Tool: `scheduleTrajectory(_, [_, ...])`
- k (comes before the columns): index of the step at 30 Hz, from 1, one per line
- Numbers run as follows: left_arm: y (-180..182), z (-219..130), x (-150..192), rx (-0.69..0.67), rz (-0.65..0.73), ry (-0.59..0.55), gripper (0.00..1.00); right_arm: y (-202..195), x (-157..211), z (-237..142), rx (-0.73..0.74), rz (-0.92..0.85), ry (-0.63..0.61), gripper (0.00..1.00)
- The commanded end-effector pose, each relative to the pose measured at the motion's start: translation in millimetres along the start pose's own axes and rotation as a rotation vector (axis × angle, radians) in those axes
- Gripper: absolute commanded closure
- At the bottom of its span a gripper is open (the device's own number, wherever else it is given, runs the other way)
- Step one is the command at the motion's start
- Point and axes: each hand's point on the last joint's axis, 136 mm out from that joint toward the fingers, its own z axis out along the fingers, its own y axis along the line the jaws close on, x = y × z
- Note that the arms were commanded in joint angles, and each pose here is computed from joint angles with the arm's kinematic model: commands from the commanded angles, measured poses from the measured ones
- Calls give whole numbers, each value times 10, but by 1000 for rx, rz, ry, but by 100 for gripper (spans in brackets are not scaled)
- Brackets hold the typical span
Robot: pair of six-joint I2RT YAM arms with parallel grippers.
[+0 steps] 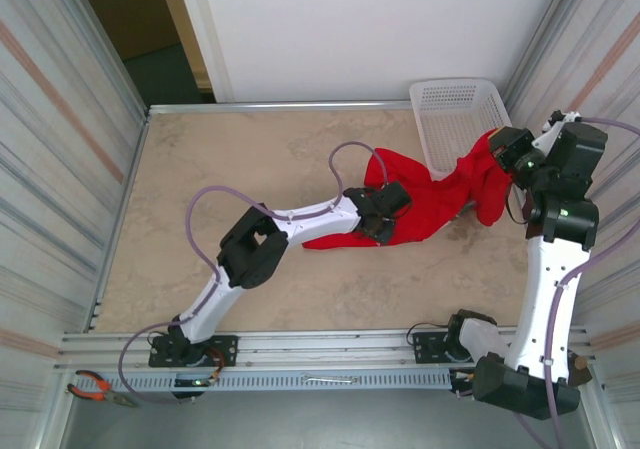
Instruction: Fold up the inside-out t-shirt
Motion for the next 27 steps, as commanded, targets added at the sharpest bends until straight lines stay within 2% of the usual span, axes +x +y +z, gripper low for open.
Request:
scheduleTrajectory(1, [186, -8, 36, 29, -54, 14, 100, 194, -87, -112, -46, -24, -26, 100])
scheduleTrajectory(4, [425, -309, -82, 84, -117, -72, 100, 226, -80, -123, -59, -23, -20, 100])
scheduleTrajectory(7, [700, -843, -227, 237, -220, -201, 100, 236, -39, -34, -77, 2, 20, 100])
scheduleTrajectory(11, [1088, -1450, -307, 665, -401, -369, 100, 339, 68, -63, -113, 4, 51, 100])
scheduleTrajectory(14, [1522, -1676, -253, 829, -553, -473, 100, 376, 159, -148, -115, -9, 55, 100])
scheduleTrajectory(16, [1743, -1626, -134, 821, -624, -470, 96, 364, 226, -157, -112, -5, 64, 100])
scheduleTrajectory(17, [1845, -1578, -65, 793, -658, -464, 76, 357, 276, -154, -111, -5, 74, 100])
scheduleTrajectory(18, [1913, -1536, -3, 762, -678, -459, 65, 348, 320, -147, -108, -6, 84, 100])
scheduleTrajectory(20, [2018, -1446, 130, 680, -708, -445, 56, 322, 428, -121, -99, -7, 106, 100])
scheduleTrajectory(24, [2194, -1328, 370, 477, -759, -418, 52, 301, 584, -81, -87, -20, 138, 100])
scheduleTrajectory(27, [2197, -1339, 536, 251, -672, -386, 53, 277, 652, -66, -75, -31, 151, 100])
